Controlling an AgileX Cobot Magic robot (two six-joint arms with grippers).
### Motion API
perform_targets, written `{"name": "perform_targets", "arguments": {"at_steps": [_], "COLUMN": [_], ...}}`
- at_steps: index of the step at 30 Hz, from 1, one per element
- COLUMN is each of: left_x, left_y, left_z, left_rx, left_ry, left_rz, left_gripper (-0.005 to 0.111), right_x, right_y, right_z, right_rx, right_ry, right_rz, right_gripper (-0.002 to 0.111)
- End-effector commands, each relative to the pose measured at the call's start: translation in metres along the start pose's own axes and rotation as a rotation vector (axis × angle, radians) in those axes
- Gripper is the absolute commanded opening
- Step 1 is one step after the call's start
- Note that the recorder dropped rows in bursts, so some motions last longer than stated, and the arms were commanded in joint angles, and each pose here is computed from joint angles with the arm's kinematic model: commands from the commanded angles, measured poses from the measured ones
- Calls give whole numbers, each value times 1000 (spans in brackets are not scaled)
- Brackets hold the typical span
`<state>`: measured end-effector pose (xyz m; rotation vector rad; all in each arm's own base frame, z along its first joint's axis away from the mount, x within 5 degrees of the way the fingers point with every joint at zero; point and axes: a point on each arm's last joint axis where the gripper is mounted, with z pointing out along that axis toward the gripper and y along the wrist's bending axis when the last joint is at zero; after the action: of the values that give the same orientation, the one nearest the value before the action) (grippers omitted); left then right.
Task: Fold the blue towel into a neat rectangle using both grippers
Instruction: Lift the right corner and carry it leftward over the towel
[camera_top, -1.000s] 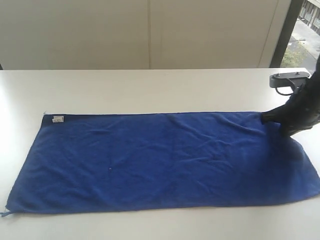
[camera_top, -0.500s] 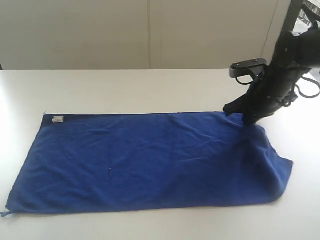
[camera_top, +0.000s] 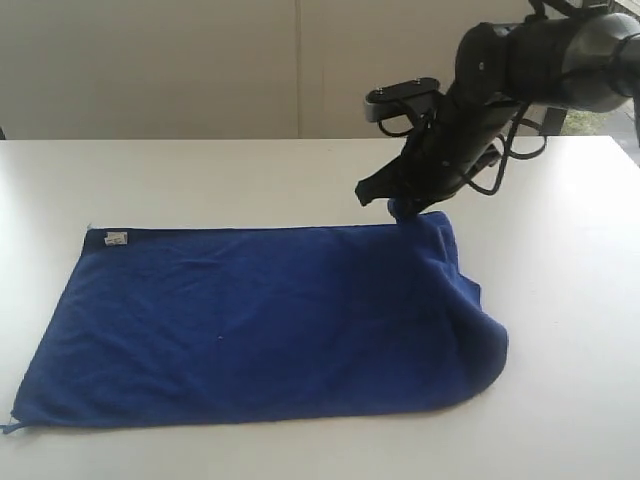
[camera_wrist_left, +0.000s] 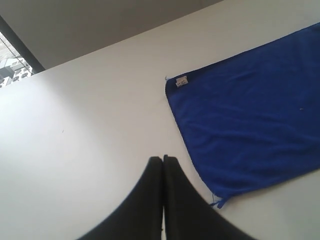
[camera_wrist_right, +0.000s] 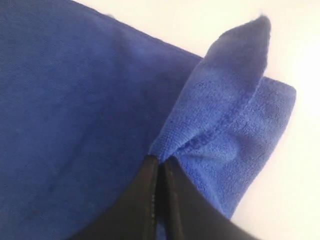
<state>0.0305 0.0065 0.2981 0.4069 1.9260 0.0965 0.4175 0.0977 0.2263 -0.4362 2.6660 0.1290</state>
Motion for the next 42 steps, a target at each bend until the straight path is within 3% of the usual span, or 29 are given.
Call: {"name": "perform_targets", "arguments": {"at_steps": [1,15,31,42], "left_x": [3,5,5,5], "left_y": [-1,-3,-3,-3], "left_z": [0,0,0,0], "left_rx": [5,21,25,28], "left_ry": [15,37,37,37], "left_rz": [-8,-39,-42,-45], "left_gripper": [0,0,0,0], "right_x": [-12,-35,-56,-66], "right_y": [27,104,213,253], "right_z": [-12,-2,17,29], "right_rx": [-29,-158,-337,-425], "right_ry": [-48,-98,-174,-223], "right_rz": [-48,-141,-248,-242], "right_gripper": [1,1,1,1]}}
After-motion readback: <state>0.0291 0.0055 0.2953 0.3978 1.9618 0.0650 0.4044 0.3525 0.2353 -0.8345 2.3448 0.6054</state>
